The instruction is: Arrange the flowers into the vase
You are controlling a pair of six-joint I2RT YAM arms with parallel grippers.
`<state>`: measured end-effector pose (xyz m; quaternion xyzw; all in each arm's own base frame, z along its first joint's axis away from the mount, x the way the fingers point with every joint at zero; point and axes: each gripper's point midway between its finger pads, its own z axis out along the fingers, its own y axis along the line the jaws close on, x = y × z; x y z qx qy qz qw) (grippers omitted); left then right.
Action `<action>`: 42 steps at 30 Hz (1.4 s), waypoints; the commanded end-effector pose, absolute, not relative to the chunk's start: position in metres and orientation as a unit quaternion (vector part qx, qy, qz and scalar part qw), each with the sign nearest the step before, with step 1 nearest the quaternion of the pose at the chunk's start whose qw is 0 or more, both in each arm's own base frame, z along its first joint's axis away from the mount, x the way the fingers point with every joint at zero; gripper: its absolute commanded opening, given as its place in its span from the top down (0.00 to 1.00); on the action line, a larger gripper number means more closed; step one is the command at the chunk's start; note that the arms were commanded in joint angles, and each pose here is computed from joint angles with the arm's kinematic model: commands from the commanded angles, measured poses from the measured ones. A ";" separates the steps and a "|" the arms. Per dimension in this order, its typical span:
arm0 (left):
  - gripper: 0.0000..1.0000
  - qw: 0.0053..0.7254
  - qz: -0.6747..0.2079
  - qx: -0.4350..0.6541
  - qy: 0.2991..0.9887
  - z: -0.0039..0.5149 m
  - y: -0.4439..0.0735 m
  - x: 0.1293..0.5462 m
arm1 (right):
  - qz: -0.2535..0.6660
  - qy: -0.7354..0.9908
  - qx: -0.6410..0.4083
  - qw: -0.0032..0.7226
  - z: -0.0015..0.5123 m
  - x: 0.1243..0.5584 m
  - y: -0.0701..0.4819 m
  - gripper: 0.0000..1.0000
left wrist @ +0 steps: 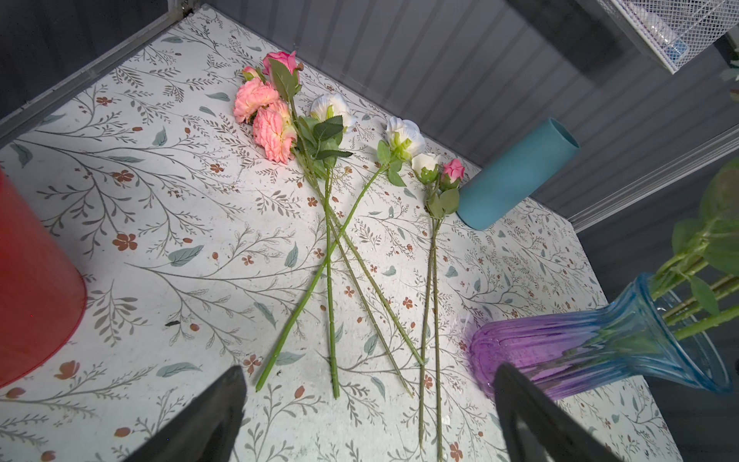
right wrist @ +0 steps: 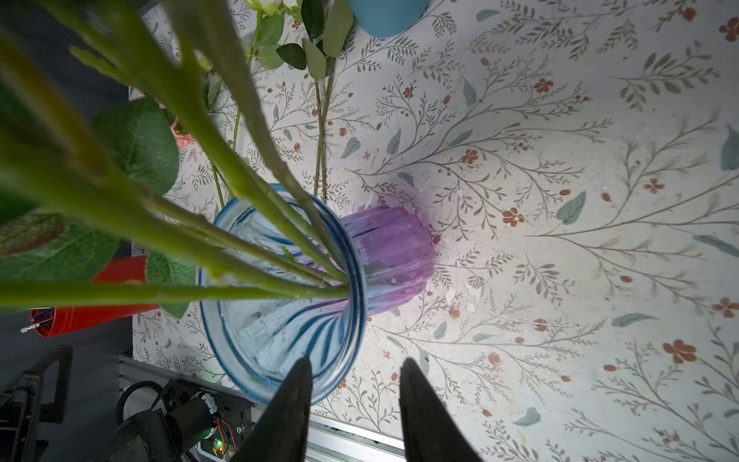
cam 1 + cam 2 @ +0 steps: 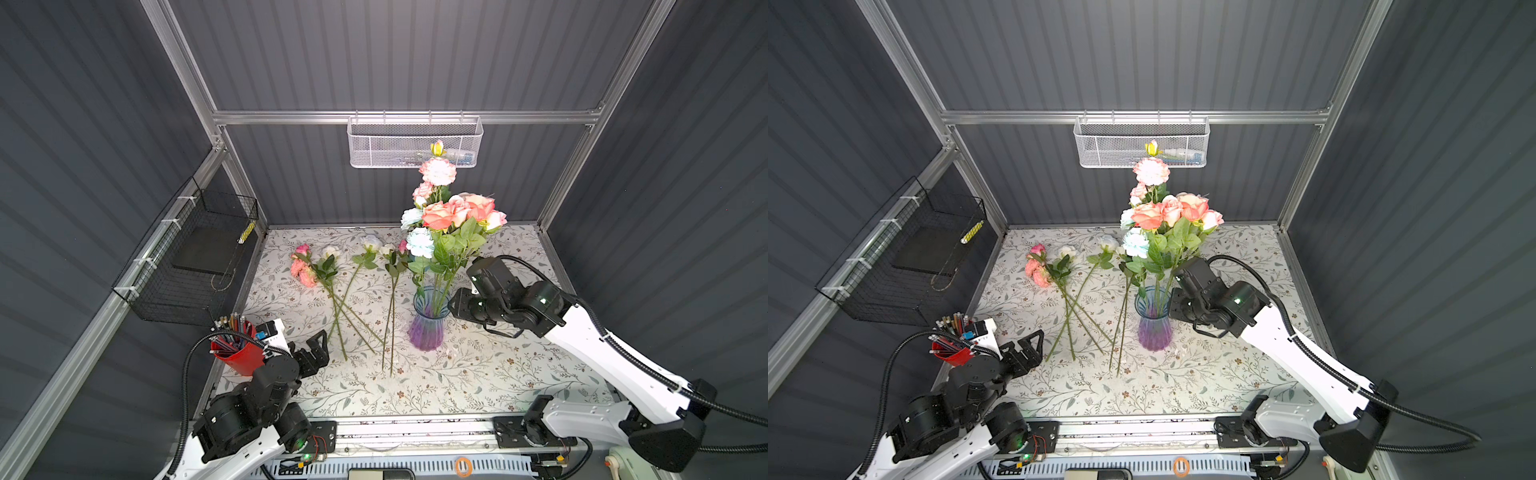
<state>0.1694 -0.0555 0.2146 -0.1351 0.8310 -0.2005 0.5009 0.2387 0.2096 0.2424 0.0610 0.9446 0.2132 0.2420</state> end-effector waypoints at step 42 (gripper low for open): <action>0.04 0.513 -0.197 -0.154 0.821 0.223 -0.040 0.164 | 0.168 0.949 0.054 0.260 0.219 0.276 0.198 1.00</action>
